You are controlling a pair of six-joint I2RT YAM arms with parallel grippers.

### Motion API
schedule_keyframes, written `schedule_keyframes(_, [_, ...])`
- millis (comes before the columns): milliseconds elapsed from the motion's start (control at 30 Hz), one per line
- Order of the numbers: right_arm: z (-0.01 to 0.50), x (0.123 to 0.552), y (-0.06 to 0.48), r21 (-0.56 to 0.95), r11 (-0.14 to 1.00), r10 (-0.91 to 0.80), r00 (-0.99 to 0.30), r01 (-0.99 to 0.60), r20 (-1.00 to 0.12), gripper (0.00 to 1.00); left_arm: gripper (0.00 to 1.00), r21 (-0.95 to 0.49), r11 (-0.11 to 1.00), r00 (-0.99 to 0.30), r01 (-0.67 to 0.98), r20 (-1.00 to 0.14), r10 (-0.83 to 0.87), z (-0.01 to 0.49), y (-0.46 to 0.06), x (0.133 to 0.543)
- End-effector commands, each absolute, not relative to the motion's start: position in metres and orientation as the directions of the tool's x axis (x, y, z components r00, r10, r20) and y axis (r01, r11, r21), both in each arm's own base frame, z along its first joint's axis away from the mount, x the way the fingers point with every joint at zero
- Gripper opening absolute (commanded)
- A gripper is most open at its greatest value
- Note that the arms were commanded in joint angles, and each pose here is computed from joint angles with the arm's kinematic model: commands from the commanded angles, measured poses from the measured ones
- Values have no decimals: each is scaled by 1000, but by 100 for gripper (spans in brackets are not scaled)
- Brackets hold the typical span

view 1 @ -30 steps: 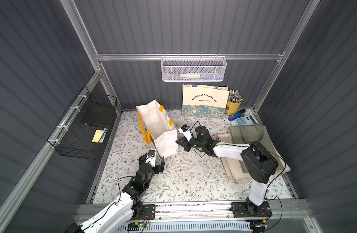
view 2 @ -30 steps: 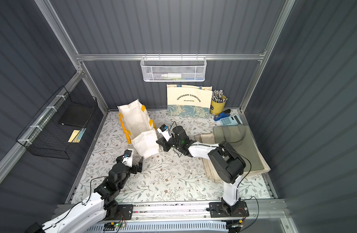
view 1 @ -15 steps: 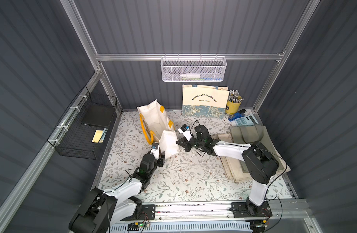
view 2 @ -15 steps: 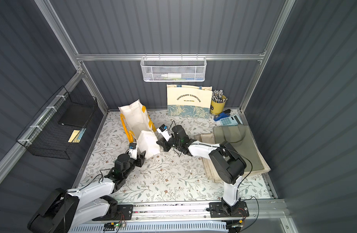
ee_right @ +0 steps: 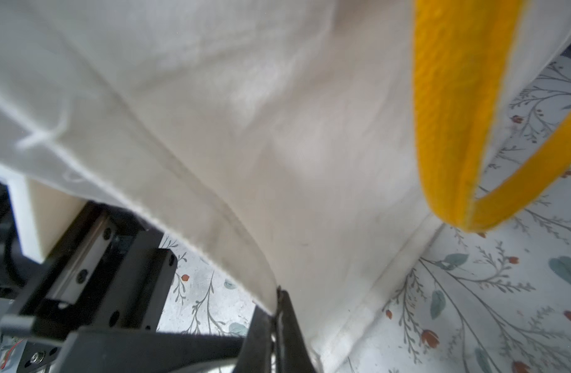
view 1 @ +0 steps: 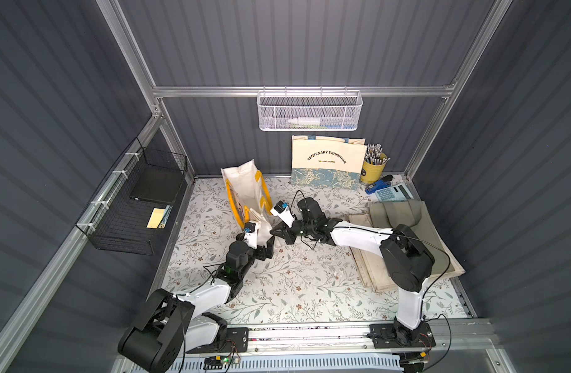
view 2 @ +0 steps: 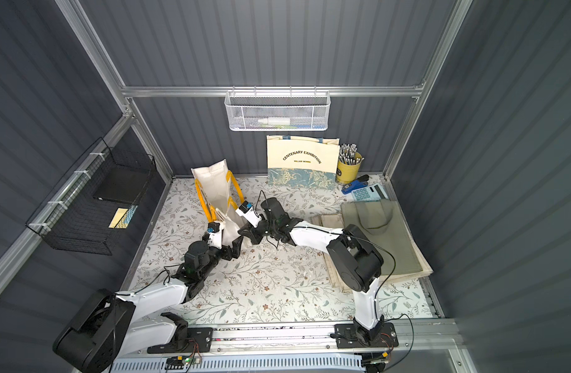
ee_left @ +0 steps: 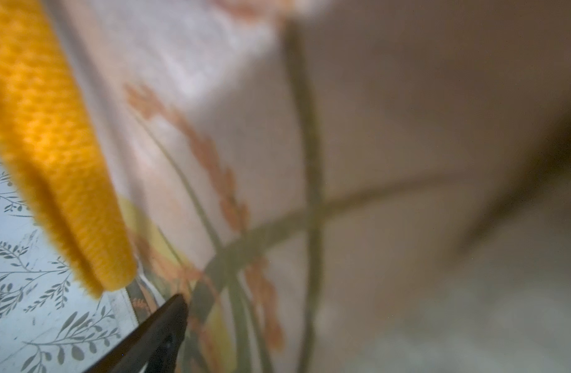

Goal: Put away the canvas bag
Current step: Press the canvas bag at the center of the board.

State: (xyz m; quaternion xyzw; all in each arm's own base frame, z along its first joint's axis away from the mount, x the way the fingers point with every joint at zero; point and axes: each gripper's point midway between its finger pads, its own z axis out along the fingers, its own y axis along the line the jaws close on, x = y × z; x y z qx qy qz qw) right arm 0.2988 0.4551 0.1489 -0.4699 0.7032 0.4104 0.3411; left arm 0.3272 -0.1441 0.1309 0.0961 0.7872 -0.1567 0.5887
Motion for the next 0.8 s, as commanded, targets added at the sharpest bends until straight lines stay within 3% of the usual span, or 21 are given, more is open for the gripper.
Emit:
schedule_keyframes(0, [136, 284, 462, 272, 177, -436, -323, -946, -840, 0, 99, -189, 919, -202, 345, -971, -124, 158, -145, 327])
schedule_keyframes(367, [133, 287, 463, 257, 203, -442, -323, -945, -837, 0, 99, -242, 920, -69, 309, -970, -233, 210, -132, 327])
schedule_keyframes(767, [146, 280, 461, 225, 178, -401, -279, -958, -873, 0, 100, -202, 934, -131, 296, -977, -170, 212, -140, 343])
